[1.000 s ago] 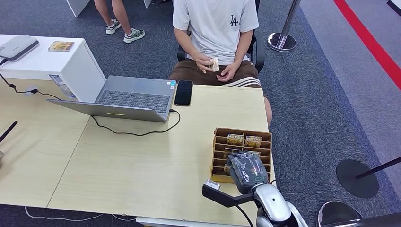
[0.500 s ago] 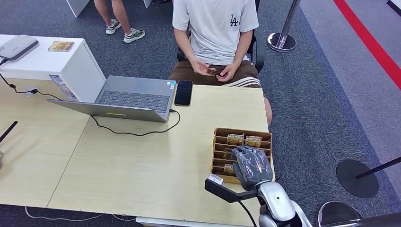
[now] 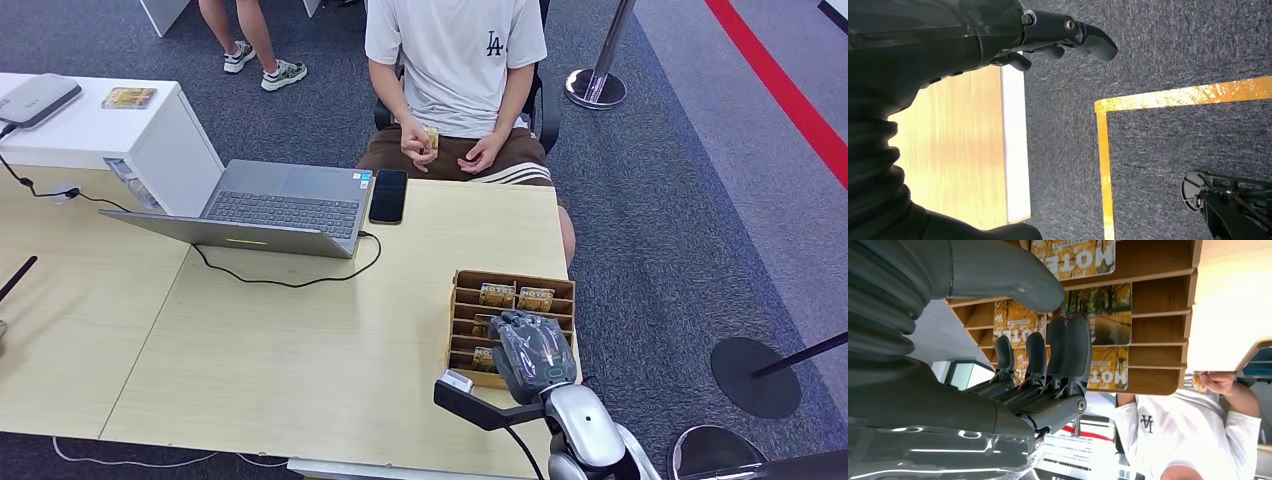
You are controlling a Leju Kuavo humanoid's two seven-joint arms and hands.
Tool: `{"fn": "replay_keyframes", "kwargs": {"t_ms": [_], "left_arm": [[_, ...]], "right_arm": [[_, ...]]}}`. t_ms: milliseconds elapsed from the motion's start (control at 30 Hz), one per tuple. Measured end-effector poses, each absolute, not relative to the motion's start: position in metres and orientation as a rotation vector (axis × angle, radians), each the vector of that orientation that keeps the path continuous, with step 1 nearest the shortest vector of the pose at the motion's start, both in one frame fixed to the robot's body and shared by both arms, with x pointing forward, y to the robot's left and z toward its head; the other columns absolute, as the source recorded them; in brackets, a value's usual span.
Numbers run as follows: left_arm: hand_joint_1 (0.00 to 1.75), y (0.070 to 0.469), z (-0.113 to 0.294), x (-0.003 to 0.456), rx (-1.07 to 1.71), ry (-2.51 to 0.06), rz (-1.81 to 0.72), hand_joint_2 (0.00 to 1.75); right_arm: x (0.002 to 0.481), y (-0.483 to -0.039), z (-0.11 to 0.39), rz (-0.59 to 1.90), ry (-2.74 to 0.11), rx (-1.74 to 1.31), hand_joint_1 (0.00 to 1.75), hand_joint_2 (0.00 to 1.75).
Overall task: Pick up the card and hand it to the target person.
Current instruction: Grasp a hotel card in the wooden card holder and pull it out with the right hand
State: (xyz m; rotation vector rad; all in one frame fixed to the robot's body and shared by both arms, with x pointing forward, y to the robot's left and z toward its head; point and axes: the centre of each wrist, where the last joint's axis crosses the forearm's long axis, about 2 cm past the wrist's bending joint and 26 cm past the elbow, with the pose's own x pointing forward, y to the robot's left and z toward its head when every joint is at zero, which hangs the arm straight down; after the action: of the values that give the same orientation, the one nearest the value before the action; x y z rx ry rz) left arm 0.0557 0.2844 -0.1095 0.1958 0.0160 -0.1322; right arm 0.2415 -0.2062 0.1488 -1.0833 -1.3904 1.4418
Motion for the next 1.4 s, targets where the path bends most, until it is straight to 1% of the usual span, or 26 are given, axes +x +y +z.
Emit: {"fn": "replay_keyframes", "kwargs": {"t_ms": [100,267,400,833,1000,1267,1400], "left_arm": [[0.00,0.284,-0.110,0.056,0.196,0.017,-0.133,1.75],[0.00,0.284,-0.110,0.056,0.196,0.016,-0.134,1.75],[0.00,0.283,-0.109,0.056,0.194,0.016,-0.136,1.75],[0.00,0.282,-0.109,0.056,0.190,0.024,-0.144,1.75],[0.00,0.282,-0.109,0.056,0.189,0.022,-0.147,1.75],[0.00,0.282,-0.109,0.056,0.190,0.021,-0.151,1.75],[0.00,0.282,-0.109,0.056,0.190,0.021,-0.151,1.75]], "right_arm": [[0.242,-0.206,0.146,1.449,-1.383,-1.063,1.15,1.75],[0.242,-0.207,0.141,1.459,-1.361,-1.040,1.09,1.75],[0.243,-0.208,0.138,1.465,-1.351,-1.028,1.12,1.75],[0.246,-0.207,0.136,1.465,-1.346,-1.014,1.08,1.75],[0.246,-0.208,0.136,1.461,-1.344,-1.016,1.10,1.75],[0.246,-0.210,0.136,1.450,-1.336,-1.020,1.04,1.75],[0.246,-0.210,0.135,1.450,-1.335,-1.019,1.08,1.75]]}}
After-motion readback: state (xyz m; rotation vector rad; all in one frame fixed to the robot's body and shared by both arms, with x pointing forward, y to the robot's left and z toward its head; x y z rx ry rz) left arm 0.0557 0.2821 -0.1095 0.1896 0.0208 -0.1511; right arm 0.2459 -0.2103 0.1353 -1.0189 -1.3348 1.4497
